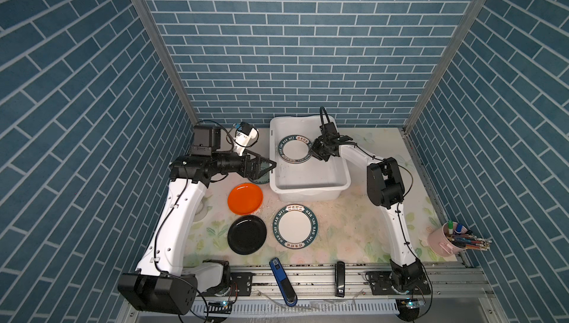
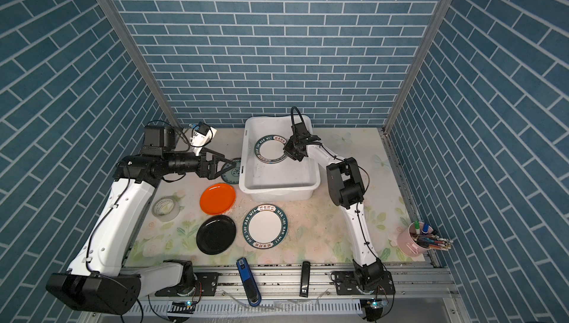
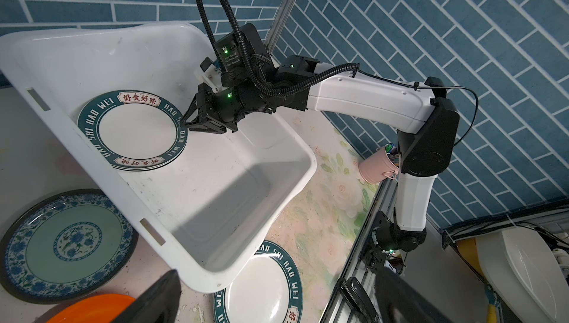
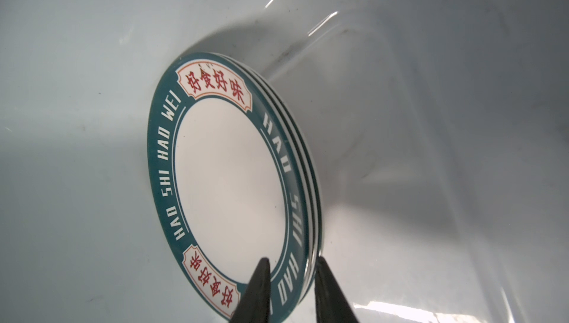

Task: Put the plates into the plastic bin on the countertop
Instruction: 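Lay the green-rimmed plate flat onto the sunburst plates and open the right gripper, then lift the right gripper out of the bin and move it toward the robot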

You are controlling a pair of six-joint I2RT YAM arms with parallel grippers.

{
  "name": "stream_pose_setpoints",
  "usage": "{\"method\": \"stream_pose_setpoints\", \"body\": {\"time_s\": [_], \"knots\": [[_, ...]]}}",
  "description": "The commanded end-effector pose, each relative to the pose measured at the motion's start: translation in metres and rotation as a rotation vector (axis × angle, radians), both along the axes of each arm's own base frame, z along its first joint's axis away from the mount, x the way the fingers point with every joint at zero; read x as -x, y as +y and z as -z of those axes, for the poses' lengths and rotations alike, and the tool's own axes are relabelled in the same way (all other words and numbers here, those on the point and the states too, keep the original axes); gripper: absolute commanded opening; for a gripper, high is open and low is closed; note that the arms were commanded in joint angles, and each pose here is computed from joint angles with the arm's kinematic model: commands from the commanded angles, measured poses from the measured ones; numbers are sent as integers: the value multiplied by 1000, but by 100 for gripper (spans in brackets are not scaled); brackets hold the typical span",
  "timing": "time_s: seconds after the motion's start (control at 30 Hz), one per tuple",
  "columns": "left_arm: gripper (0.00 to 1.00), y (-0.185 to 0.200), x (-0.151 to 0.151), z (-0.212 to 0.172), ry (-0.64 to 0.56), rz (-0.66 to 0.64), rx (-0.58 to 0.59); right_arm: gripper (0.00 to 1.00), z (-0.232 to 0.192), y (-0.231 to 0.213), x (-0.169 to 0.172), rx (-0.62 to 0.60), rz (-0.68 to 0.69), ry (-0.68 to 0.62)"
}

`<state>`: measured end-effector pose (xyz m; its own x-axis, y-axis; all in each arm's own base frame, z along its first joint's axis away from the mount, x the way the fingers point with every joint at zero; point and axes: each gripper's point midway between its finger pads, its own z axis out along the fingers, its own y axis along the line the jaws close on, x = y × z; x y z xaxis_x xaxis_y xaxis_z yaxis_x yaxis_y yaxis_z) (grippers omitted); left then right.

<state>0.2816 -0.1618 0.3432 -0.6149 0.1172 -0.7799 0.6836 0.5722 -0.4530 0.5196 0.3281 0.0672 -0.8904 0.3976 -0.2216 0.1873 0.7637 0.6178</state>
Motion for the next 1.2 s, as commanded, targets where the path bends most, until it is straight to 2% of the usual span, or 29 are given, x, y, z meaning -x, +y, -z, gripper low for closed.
{"method": "stream_pose_setpoints", "body": {"time_s": [0.0,0.3,0.67,0.9,1.17], "knots": [[100,0,2,-12,-42,6,11,28,3,-2,0,15,16,13],[100,1,1,-11,-42,1,1,29,-46,-10,-3,36,-6,-83],[100,9,-3,-4,-37,-44,-34,31,-155,-36,17,70,-70,-291],[100,9,-1,2,-26,-32,-35,31,-209,-61,78,57,-142,-393],[99,10,-5,10,-16,-39,-48,31,-228,-101,185,-2,-209,-457]]}}
